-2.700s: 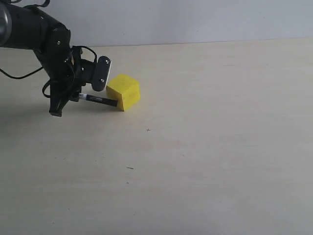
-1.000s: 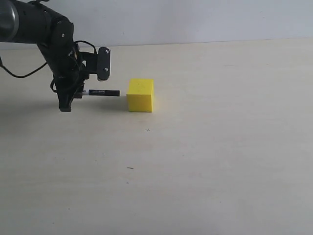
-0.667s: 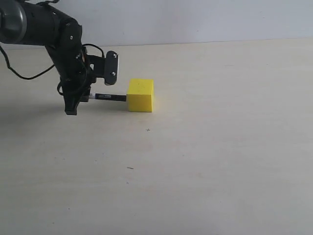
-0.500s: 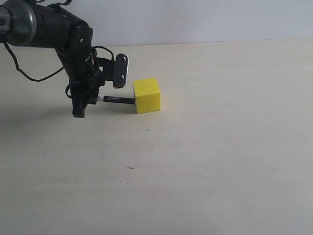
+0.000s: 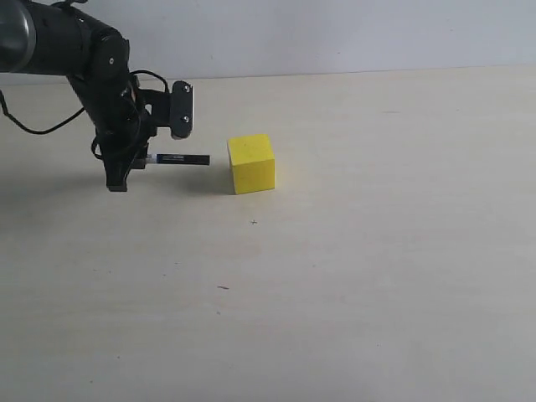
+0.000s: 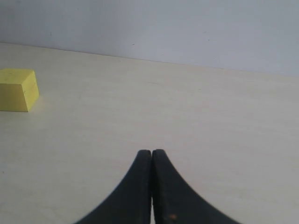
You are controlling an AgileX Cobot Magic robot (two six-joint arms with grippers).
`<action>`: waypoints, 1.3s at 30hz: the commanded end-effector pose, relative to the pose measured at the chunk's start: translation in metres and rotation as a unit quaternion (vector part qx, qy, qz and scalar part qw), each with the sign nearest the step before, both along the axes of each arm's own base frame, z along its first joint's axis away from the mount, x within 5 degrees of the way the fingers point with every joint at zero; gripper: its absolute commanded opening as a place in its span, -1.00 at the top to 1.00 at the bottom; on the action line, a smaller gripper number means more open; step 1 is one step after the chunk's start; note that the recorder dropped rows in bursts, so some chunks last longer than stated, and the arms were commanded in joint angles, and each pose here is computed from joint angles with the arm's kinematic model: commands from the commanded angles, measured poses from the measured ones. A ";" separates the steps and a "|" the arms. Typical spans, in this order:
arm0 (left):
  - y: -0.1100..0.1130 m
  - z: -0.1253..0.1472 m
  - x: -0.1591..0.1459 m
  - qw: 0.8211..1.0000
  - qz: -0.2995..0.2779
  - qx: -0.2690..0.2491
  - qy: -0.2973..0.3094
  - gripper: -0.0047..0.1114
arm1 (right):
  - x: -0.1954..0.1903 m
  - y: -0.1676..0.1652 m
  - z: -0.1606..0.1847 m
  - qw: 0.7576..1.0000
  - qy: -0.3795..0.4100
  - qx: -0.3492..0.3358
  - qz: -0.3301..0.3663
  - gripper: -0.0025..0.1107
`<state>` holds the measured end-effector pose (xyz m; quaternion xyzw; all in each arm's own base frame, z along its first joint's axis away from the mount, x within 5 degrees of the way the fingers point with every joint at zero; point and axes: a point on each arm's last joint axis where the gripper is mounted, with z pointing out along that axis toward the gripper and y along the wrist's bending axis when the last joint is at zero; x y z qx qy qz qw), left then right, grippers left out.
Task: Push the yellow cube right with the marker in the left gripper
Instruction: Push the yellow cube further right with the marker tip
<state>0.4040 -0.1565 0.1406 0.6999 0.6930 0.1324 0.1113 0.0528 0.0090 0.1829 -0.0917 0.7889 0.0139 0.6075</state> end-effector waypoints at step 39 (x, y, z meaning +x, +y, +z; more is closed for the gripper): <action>0.008 0.007 -0.004 0.997 0.064 -0.024 0.032 0.92 | 0.000 0.000 -0.001 1.000 0.000 -0.003 0.002 0.96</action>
